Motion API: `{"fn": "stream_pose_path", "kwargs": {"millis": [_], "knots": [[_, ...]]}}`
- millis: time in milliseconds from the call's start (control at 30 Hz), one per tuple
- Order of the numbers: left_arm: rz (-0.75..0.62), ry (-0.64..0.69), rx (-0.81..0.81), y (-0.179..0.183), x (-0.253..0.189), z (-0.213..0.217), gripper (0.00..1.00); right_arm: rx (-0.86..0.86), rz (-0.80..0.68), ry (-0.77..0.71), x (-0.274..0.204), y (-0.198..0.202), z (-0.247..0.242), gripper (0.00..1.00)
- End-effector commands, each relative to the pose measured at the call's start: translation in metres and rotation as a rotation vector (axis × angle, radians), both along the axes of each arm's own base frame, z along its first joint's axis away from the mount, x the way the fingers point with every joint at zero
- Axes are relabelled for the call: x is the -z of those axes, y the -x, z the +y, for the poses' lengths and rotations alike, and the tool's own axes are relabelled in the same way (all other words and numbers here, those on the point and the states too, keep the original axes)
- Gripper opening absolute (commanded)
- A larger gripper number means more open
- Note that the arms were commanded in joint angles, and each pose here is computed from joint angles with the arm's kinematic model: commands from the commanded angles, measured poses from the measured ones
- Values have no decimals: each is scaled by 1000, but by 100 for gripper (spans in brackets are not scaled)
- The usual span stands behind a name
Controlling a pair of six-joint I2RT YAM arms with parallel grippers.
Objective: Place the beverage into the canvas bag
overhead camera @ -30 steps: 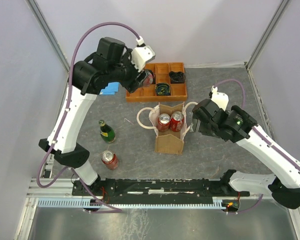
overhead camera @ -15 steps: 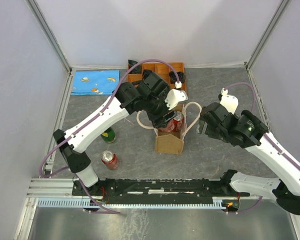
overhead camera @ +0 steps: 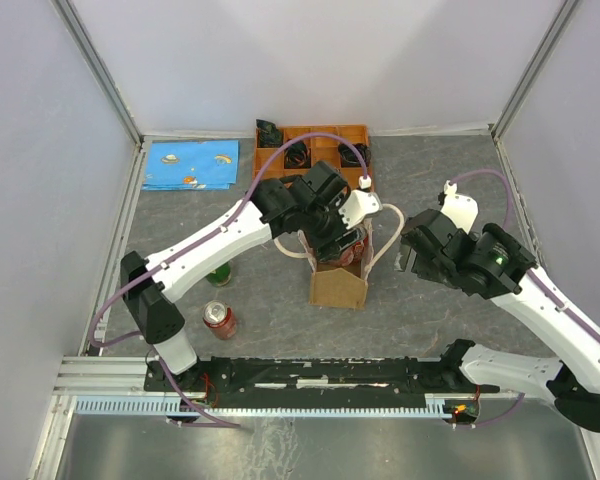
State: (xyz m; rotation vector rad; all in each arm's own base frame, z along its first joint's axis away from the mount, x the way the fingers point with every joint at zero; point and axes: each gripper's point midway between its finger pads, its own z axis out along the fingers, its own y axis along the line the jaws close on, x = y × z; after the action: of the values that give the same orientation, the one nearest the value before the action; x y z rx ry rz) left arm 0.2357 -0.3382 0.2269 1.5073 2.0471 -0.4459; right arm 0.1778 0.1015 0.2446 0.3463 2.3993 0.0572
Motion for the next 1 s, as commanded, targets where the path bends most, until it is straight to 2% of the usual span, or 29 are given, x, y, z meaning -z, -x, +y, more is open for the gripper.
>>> {"fn": "stream_pose_path", "kwargs": {"millis": [0,300,667,800,967], "knots": [[-70,57,-28,-13,-4,-9,3,29,-30,4,-4,-1,-7,93],[-96,-16,-59,-16,37,8,3,30,-30,-1,-4,0,-8,93],[-92,-36,-80,-18,59,9,3,28,-27,3,-5,0,-7,93],[-77,-20,-74,-16,53,6,3,31,-25,9,-5,0,-9,93],[-46,32,-45,-5,22,1,3,35,-23,13,-3,2,-11,93]]}}
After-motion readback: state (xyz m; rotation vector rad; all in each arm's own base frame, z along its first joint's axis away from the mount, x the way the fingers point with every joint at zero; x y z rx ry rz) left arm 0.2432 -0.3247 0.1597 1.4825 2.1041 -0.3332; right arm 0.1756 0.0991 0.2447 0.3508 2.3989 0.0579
